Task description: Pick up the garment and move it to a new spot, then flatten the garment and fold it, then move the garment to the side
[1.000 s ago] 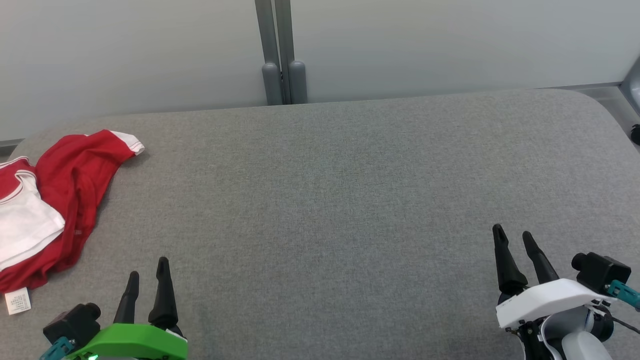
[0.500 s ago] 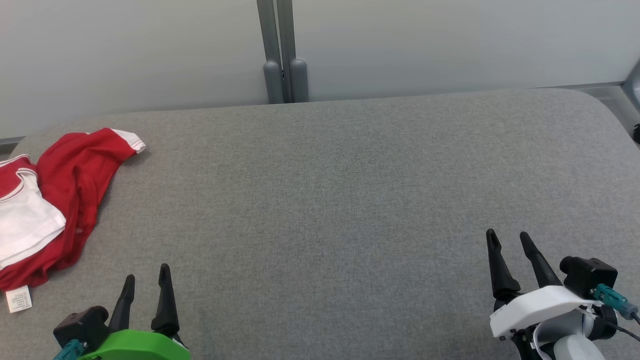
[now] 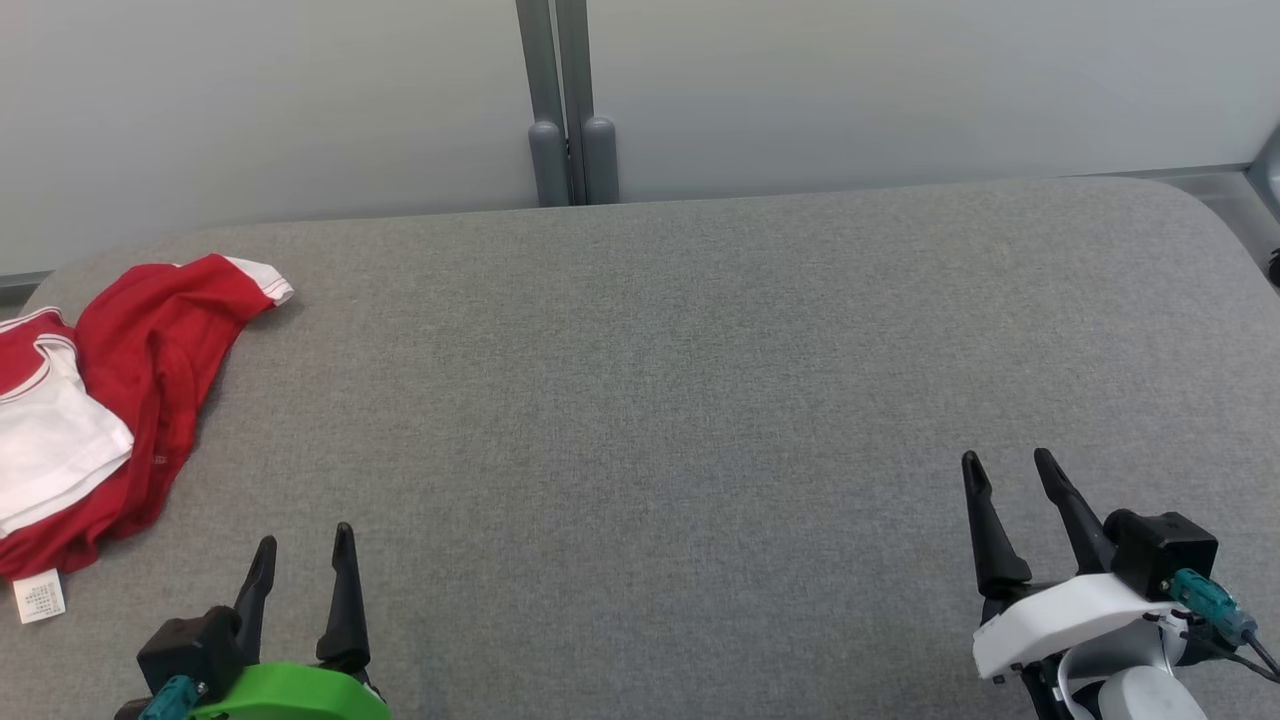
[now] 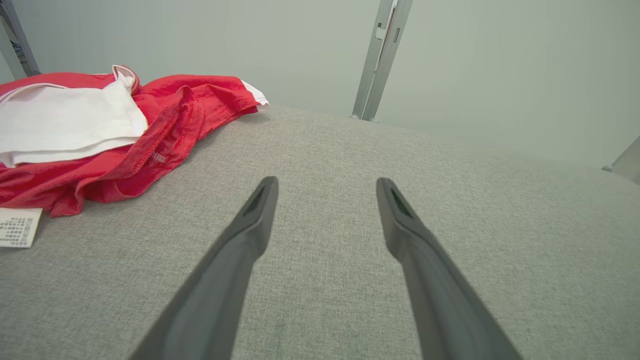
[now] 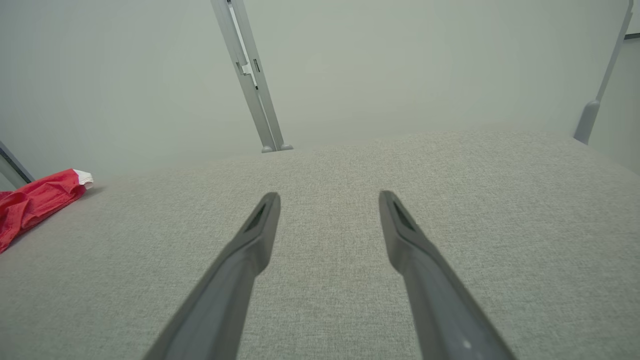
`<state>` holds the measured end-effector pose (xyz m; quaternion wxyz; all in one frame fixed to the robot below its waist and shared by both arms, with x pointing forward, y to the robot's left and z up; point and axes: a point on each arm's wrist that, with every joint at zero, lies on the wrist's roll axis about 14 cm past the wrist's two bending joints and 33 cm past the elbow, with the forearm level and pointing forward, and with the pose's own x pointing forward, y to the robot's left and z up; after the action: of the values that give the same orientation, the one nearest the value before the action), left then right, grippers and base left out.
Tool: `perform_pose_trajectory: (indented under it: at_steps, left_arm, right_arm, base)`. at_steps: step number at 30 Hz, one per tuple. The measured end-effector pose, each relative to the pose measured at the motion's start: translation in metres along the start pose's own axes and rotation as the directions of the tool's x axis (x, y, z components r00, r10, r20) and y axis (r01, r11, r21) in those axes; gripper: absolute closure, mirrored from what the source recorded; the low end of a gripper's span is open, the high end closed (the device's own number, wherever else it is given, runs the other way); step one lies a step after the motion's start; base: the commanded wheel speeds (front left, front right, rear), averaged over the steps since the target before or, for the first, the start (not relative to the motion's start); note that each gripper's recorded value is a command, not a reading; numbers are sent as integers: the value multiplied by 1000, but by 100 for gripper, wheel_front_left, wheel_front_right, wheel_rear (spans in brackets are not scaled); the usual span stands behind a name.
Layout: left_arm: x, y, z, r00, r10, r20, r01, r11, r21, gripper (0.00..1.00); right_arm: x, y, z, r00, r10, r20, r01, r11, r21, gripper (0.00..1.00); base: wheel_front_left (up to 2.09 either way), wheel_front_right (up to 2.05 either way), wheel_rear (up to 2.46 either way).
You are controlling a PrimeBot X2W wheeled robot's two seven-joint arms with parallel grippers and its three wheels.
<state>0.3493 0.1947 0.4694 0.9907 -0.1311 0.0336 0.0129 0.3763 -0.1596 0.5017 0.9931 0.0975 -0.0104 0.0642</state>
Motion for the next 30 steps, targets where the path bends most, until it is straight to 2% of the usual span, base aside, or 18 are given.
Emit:
perform_pose_trajectory:
  at_steps: [22,30]
  left_arm:
    - [-5,-3,-5,999,-38,3,37,987,158,0]
    - [-7,-3,-8,999,-47,-3,47,980,192,0]
  right_arm:
    - [1,1,7,999,23,37,-18,992,-125,0]
    - [-1,-4,7,999,4,46,2,992,-127,0]
  base:
    - [0,0,0]
    - [0,0,0]
